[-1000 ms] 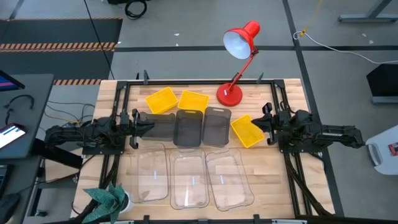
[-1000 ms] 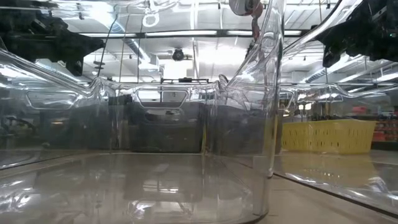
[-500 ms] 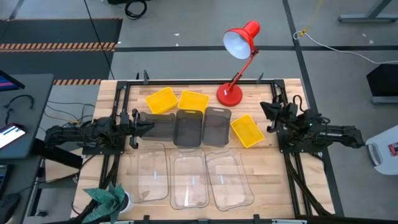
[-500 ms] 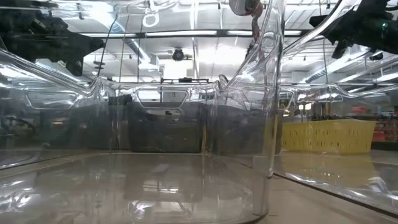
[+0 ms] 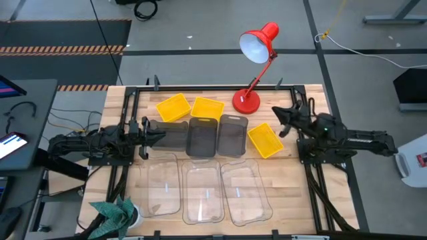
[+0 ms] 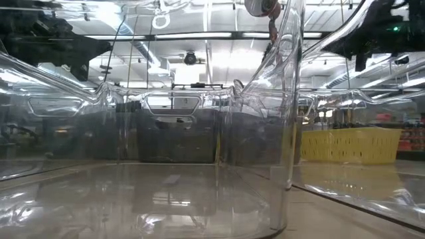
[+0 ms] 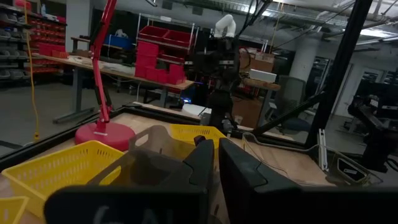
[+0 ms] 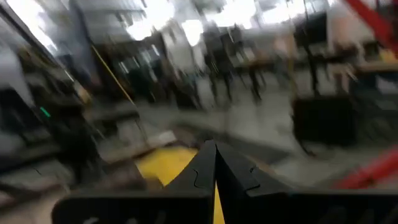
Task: Stack baskets by color
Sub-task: Stack the right black bin on top of the middle black bin
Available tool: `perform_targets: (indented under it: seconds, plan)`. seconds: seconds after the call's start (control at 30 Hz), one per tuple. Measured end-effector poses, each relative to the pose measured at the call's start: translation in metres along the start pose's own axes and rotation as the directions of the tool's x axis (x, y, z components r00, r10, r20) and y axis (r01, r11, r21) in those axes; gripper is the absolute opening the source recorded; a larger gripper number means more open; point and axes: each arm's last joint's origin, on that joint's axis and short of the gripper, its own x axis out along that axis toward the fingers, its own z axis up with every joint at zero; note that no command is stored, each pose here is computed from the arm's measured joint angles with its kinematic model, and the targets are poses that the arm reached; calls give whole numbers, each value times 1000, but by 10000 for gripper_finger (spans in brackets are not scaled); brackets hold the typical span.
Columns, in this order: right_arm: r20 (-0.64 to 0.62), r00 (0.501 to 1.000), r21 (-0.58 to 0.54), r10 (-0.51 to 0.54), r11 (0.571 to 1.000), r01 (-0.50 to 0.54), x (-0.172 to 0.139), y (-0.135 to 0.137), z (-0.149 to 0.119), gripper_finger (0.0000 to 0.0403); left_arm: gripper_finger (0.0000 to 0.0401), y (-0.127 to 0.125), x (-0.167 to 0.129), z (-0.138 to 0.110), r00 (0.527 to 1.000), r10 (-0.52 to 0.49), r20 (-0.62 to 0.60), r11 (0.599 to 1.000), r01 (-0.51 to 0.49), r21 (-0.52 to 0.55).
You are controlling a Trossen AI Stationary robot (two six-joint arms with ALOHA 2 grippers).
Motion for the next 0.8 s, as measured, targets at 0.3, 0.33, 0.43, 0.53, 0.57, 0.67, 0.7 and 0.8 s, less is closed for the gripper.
perform_targets:
  seconds: [0.3,0.33,0.43,0.53,0.57,0.67,0.7,0.8]
  plan:
    - [-403,914,-43,-40,999,24,17,6,1,16,36,0,0,0,1000,0,0,1000,0,0]
    - [-434,901,-31,-12,1000,-1,18,8,1,16,36,0,0,0,1000,0,0,1000,0,0]
    - [-526,848,7,69,997,-76,24,14,2,16,33,0,0,0,1000,0,0,1000,0,0]
    - [-616,780,28,106,993,-113,29,18,5,16,28,0,0,0,1000,0,0,1000,0,0]
    - [-642,759,25,106,993,-117,30,19,6,16,28,0,0,0,1000,0,0,1000,0,0]
    - [-694,715,-9,85,992,-127,35,22,11,16,30,0,0,0,1000,0,0,1000,0,0]
    - [-699,710,-16,83,991,-131,37,23,13,16,32,0,0,0,1000,0,0,1000,0,0]
    - [-703,704,-18,97,988,-154,45,27,18,16,36,0,0,0,1000,0,0,1000,0,0]
